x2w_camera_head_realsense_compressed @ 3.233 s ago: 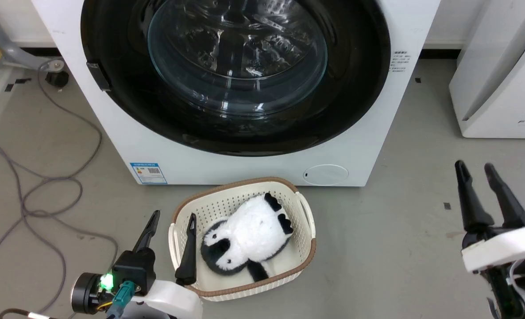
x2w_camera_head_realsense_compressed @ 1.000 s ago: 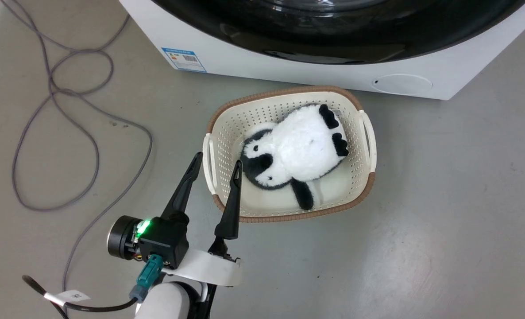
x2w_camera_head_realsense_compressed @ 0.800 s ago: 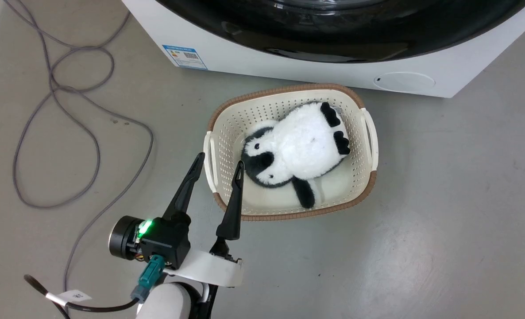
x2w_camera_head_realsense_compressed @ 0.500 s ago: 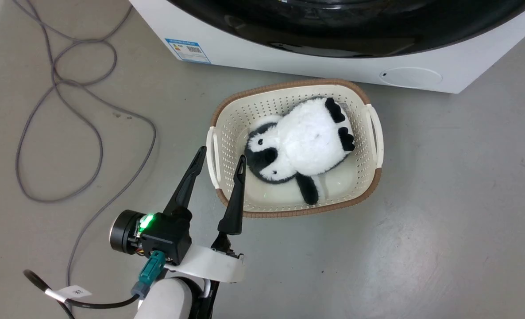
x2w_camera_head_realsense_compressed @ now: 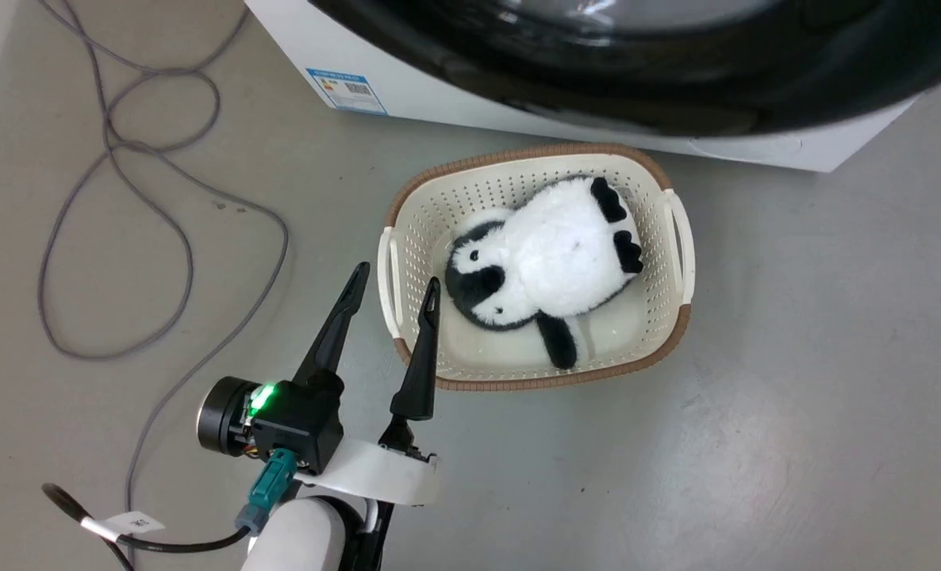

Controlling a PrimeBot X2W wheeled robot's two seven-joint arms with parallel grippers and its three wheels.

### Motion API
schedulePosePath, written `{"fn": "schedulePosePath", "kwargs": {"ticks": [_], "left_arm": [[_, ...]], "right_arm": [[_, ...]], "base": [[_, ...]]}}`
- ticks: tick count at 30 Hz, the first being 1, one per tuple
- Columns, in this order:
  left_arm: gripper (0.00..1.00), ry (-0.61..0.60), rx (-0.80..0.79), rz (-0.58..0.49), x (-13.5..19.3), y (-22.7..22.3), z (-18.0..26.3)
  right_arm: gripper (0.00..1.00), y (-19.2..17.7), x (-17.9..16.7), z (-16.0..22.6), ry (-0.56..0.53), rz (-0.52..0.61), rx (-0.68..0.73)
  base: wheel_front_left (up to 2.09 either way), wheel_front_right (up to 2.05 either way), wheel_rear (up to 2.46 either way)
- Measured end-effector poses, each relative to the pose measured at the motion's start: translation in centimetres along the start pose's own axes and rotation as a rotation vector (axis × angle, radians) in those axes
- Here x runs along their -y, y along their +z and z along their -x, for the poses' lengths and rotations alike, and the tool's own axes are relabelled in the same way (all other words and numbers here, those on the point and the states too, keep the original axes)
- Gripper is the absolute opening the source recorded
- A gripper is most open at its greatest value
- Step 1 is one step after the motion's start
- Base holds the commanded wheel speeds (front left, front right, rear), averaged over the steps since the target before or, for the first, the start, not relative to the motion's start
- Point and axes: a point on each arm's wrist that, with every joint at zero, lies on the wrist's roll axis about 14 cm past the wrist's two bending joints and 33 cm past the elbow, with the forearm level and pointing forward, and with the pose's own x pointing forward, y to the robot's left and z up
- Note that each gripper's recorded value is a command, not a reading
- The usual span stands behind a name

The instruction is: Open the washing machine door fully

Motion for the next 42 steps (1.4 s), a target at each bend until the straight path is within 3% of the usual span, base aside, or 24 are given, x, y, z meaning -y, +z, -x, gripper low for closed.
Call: {"fn": "schedulePosePath", "kwargs": {"ticks": [16, 42], "left_arm": [[1.00, 0.018, 0.079, 0.017, -0.4, 3.2, 1.2], [1.00, 0.056, 0.161, 0.007, -1.9, 6.5, 6.0]], "right_arm": [[0.00, -2.9, -0.7, 3.8, -0.015, 0.010, -0.044], [0.00, -12.6, -3.2, 7.7, 0.135, -0.001, -0.143]], "base": [[0.00, 0.00, 0.00], [0.00, 0.00, 0.00]]}}
